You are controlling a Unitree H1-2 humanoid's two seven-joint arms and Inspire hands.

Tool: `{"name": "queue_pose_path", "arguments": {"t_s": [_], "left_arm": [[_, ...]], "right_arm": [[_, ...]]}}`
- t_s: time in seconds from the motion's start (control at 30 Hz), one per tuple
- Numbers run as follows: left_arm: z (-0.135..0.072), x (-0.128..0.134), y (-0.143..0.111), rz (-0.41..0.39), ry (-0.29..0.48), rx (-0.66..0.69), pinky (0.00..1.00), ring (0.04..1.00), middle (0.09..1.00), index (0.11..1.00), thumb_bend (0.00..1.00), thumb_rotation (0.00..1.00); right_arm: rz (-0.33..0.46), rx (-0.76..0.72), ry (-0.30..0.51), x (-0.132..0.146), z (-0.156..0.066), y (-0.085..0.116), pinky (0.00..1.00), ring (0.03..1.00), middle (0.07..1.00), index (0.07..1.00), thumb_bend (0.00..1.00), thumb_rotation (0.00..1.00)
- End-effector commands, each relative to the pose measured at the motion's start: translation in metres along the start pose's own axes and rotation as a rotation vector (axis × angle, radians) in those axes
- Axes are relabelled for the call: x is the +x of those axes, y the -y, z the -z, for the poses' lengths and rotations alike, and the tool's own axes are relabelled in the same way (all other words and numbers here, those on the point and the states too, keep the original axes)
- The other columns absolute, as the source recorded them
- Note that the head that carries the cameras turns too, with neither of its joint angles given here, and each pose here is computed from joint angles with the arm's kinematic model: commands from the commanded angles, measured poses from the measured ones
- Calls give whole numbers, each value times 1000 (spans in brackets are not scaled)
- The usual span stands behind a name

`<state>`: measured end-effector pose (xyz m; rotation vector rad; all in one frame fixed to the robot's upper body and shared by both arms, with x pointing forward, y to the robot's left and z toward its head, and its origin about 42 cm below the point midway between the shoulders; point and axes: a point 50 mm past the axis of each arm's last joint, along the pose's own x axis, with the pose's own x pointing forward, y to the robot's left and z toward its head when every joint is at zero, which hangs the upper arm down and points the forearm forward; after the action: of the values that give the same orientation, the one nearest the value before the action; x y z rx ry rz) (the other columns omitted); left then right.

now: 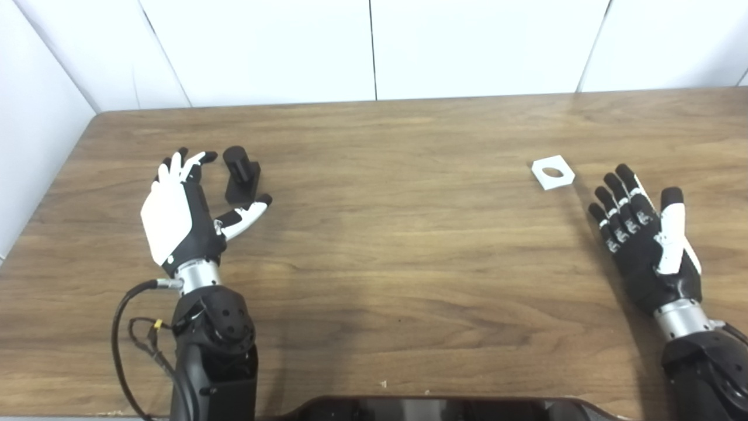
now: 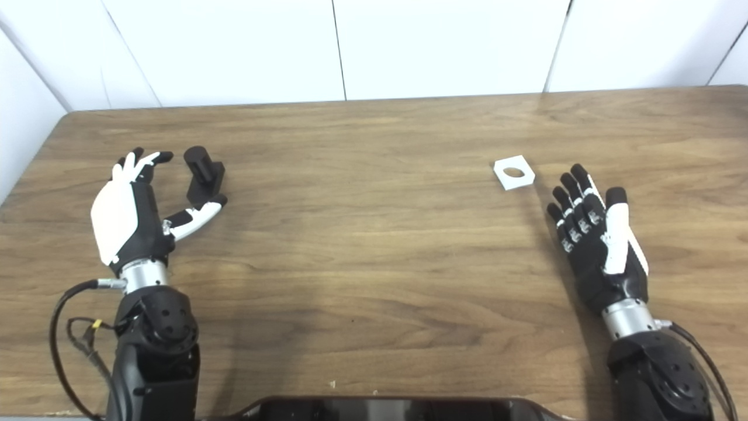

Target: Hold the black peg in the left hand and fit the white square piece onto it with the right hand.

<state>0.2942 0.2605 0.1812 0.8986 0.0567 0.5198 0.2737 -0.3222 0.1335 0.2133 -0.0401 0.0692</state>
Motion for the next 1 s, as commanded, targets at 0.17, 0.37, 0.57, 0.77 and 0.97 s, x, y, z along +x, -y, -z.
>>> {"name": "queue_pose_path", "arguments": {"t_s": [0.17, 0.37, 0.57, 0.77, 0.97], "left_arm": [[-8, 28, -4, -86, 40, 94, 1000, 1000, 950, 772, 797, 277], [-4, 41, 2, -88, 27, 144, 999, 1000, 943, 769, 791, 290], [0, 46, 4, -95, 15, 171, 999, 1000, 941, 774, 784, 292], [2, 43, 7, -95, -18, 163, 1000, 1000, 952, 793, 777, 296], [2, 42, 10, -96, -30, 166, 1000, 1000, 948, 790, 774, 293]], "right_arm": [[-24, -8, 66, 2, -6, 0, 1000, 1000, 1000, 1000, 604, 1000], [-23, -18, 65, 1, -3, 1, 1000, 1000, 1000, 1000, 608, 1000], [-20, -12, 61, 0, -1, 5, 1000, 1000, 1000, 1000, 624, 1000], [-22, -7, 51, -1, 0, 13, 1000, 1000, 1000, 1000, 629, 999], [-23, -24, 49, -1, 2, 19, 1000, 1000, 1000, 1000, 634, 1000]]}}
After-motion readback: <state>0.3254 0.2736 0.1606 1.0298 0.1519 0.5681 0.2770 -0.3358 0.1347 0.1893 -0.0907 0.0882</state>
